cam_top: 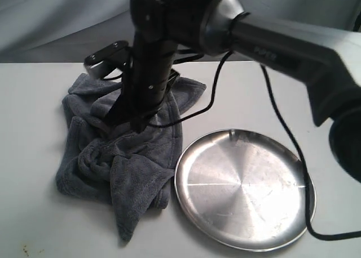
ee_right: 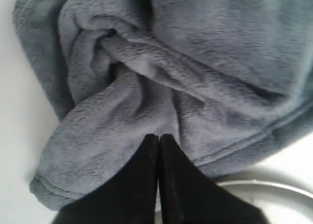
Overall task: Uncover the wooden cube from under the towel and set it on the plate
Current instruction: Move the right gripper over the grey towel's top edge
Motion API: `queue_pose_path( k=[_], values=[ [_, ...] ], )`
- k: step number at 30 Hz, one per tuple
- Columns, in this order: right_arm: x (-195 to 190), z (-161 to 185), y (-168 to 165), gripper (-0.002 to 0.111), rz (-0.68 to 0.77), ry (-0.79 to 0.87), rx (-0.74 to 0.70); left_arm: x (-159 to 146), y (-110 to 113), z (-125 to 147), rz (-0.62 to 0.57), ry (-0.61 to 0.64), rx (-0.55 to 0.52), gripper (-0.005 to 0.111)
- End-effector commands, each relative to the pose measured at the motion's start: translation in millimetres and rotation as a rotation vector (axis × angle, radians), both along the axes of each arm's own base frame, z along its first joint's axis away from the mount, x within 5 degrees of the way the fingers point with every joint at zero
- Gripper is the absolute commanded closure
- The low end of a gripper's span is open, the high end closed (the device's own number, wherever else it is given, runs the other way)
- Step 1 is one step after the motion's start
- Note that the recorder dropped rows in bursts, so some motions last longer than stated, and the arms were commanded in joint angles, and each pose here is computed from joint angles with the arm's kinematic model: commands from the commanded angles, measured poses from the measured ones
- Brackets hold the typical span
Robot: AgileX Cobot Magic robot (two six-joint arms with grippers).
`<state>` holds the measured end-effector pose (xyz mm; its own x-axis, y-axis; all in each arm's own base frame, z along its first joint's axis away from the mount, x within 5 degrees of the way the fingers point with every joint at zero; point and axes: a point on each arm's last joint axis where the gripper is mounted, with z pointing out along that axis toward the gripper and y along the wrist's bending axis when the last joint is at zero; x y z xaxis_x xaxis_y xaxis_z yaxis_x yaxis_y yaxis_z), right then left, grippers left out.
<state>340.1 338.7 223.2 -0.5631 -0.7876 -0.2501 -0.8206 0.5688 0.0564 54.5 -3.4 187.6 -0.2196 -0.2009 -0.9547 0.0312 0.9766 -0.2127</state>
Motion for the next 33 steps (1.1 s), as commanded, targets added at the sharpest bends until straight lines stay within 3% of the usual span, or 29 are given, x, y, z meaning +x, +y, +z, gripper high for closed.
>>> queue_pose_path(
  k=[1, 8, 19, 24, 33],
  values=[
    [-17, -21, 22, 0.108, 0.066, 0.034, -0.026, 0, 0, -1, -0.005, -0.005, -0.009, 0.107],
    [-35, -26, 42, 0.108, 0.124, 0.036, -0.029, 0, 0, -1, -0.005, -0.005, -0.009, 0.107],
    [-8, 26, 76, 0.108, 0.046, -0.188, 0.308, 0, 0, -1, -0.006, -0.005, -0.006, 0.107],
    [17, 38, 70, 0.108, -0.036, -0.285, 0.378, 0, 0, -1, -0.006, -0.005, -0.006, 0.107],
    [63, 38, 25, 0.108, -0.228, -0.345, 0.326, 0, 0, -1, -0.005, -0.005, -0.008, 0.107]
  ],
)
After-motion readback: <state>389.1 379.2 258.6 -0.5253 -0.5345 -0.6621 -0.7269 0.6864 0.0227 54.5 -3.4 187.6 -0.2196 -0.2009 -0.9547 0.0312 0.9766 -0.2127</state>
